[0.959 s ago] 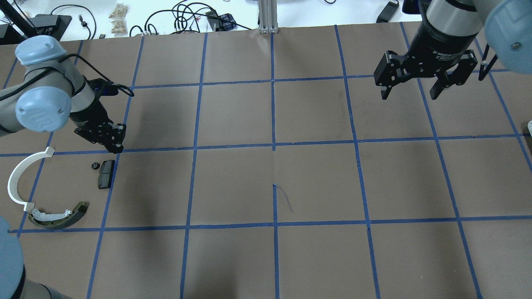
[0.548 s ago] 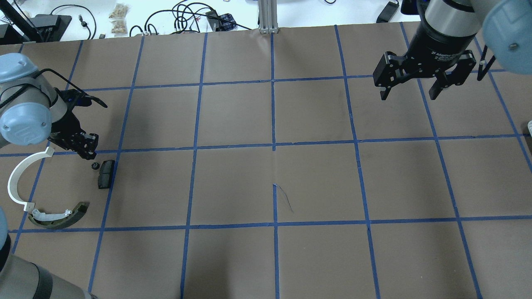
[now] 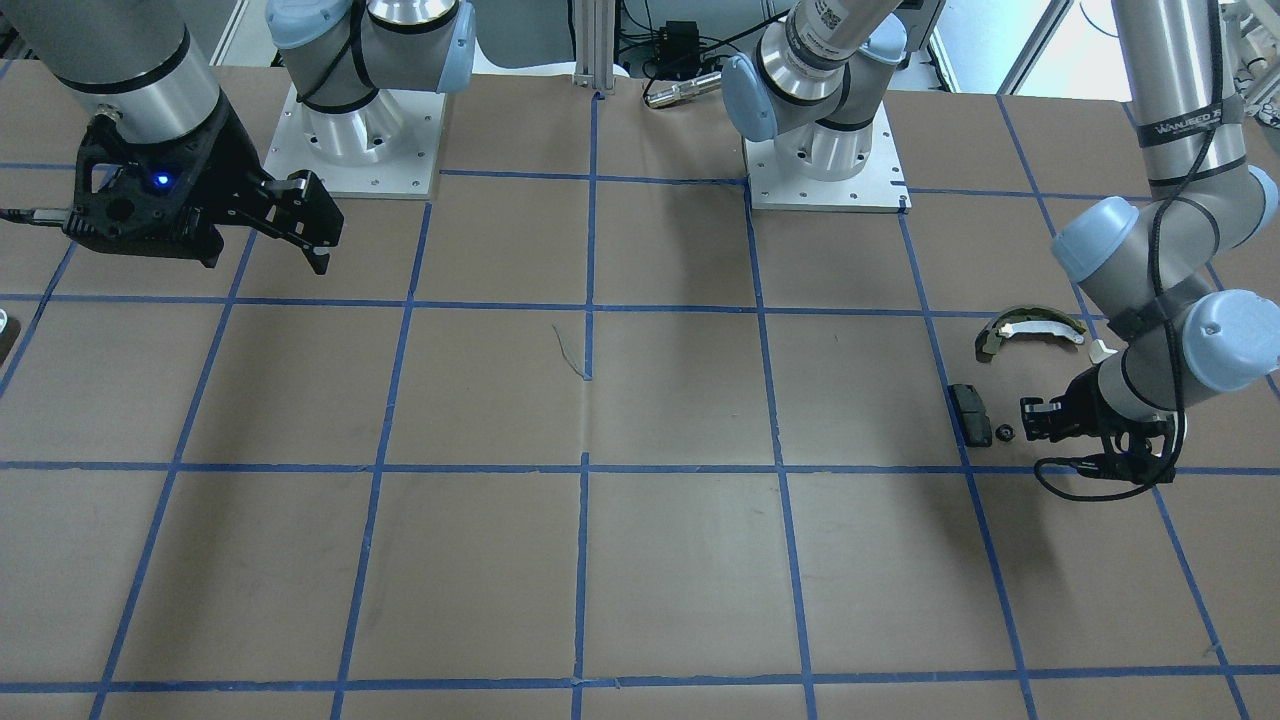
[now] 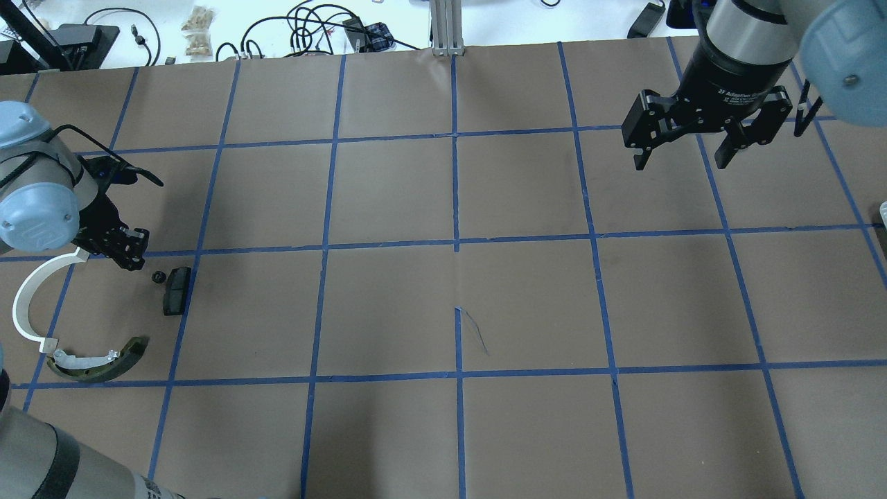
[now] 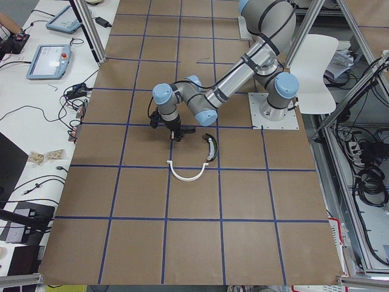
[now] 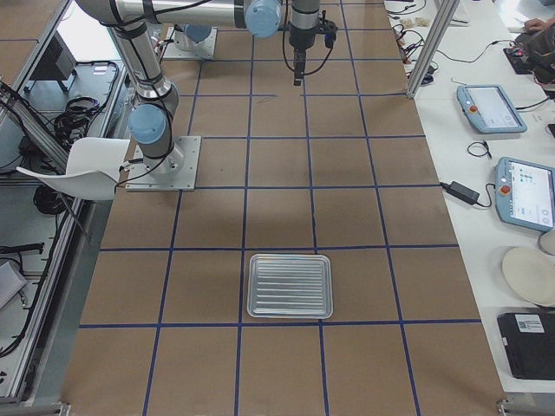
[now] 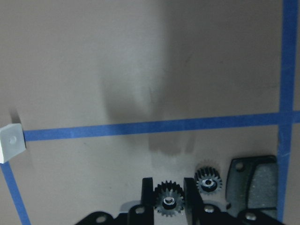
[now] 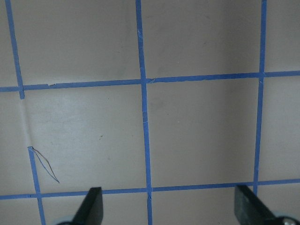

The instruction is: Place bearing gear from tray to pile

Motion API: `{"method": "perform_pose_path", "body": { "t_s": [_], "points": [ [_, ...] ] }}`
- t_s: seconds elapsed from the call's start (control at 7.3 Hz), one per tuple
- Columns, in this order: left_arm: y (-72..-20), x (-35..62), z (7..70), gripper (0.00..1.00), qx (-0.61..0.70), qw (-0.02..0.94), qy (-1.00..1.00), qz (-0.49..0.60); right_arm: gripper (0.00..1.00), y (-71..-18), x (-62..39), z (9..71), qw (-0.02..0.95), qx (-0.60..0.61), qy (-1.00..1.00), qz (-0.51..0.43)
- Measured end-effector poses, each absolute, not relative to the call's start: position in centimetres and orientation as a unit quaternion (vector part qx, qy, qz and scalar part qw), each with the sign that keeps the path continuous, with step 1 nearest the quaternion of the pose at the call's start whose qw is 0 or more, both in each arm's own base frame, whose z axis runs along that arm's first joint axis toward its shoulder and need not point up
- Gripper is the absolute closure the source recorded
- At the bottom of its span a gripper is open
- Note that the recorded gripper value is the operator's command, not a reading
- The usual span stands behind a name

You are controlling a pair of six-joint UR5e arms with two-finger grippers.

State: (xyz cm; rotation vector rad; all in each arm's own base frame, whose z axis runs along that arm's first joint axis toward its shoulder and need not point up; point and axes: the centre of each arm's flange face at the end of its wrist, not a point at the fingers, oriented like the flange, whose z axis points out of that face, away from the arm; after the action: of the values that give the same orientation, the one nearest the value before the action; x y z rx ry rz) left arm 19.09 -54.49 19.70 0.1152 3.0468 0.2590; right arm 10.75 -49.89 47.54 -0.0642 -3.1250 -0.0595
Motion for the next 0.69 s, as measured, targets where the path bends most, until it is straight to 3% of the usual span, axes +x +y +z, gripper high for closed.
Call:
{"method": "perform_pose_path", "body": {
  "t_s": [0.41, 0.69],
  "points": [
    [-54.5, 18.6, 21.3, 0.01, 0.049, 0.044, 0.995, 0.076, 0.0, -49.7, 10.7, 47.6, 0.011, -0.021, -0.999, -0.021],
    [-56.0, 14.0, 27.6, 0.05, 0.084, 0.059, 0.993, 0.055, 0.0, -49.6, 10.6, 47.6, 0.014, -0.025, -0.999, -0.022]
  ]
}}
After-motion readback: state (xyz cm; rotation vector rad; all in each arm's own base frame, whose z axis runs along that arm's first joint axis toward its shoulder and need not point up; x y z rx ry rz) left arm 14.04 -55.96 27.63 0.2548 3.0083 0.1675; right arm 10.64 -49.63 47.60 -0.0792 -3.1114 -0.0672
